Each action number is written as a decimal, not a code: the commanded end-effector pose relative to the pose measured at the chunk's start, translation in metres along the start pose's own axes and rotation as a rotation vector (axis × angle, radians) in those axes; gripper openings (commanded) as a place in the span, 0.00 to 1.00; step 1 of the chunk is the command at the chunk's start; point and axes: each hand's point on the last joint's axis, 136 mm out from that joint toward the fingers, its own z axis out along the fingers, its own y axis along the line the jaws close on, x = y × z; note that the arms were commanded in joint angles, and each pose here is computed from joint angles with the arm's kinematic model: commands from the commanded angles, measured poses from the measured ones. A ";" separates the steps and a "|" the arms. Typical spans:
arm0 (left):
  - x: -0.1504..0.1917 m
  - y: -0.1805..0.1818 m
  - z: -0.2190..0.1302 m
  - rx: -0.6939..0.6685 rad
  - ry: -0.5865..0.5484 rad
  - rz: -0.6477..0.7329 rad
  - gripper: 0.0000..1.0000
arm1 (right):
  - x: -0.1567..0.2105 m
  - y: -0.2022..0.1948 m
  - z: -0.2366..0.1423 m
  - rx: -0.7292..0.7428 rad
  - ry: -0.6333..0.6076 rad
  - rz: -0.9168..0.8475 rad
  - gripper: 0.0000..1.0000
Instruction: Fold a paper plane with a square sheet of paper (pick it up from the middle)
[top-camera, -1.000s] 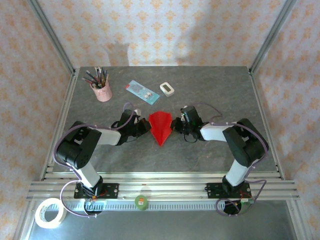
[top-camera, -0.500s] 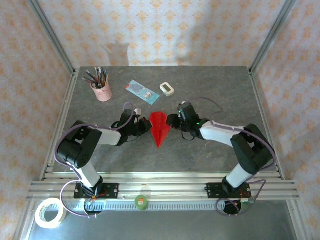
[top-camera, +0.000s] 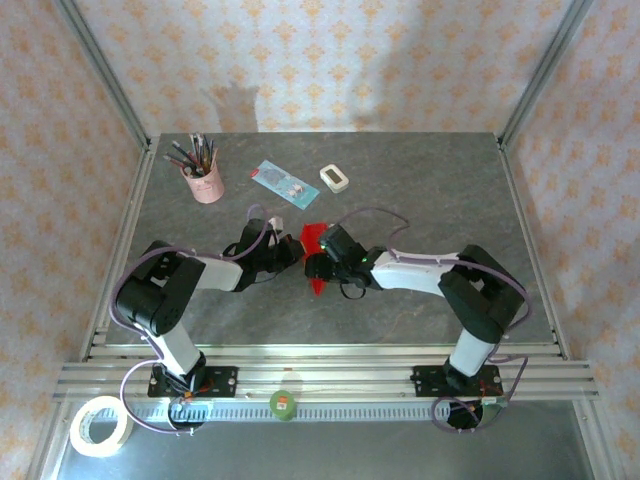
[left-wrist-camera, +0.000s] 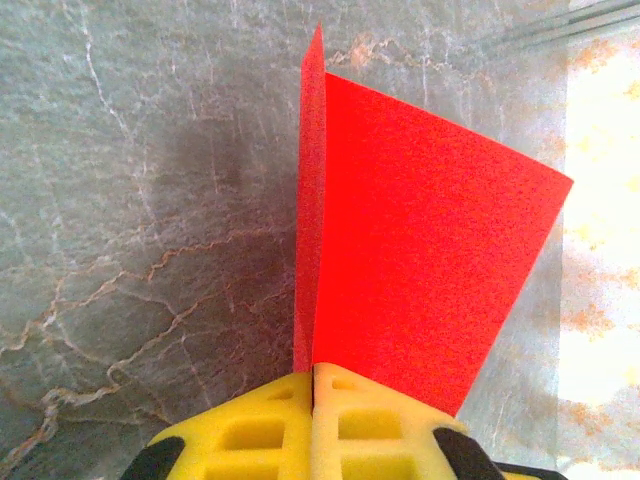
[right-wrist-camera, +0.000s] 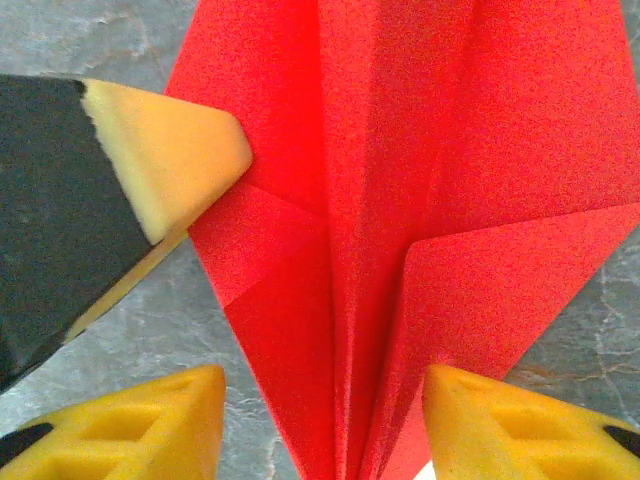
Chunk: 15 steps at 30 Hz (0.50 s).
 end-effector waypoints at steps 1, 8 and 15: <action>0.005 0.001 0.003 0.016 0.020 0.006 0.05 | -0.005 -0.004 0.004 0.050 -0.014 0.002 0.55; 0.007 0.002 0.004 0.016 0.030 0.007 0.05 | -0.004 -0.005 0.010 0.063 0.001 -0.022 0.54; 0.007 0.002 0.004 0.012 0.031 0.006 0.05 | -0.008 -0.016 0.011 0.137 -0.013 -0.008 0.39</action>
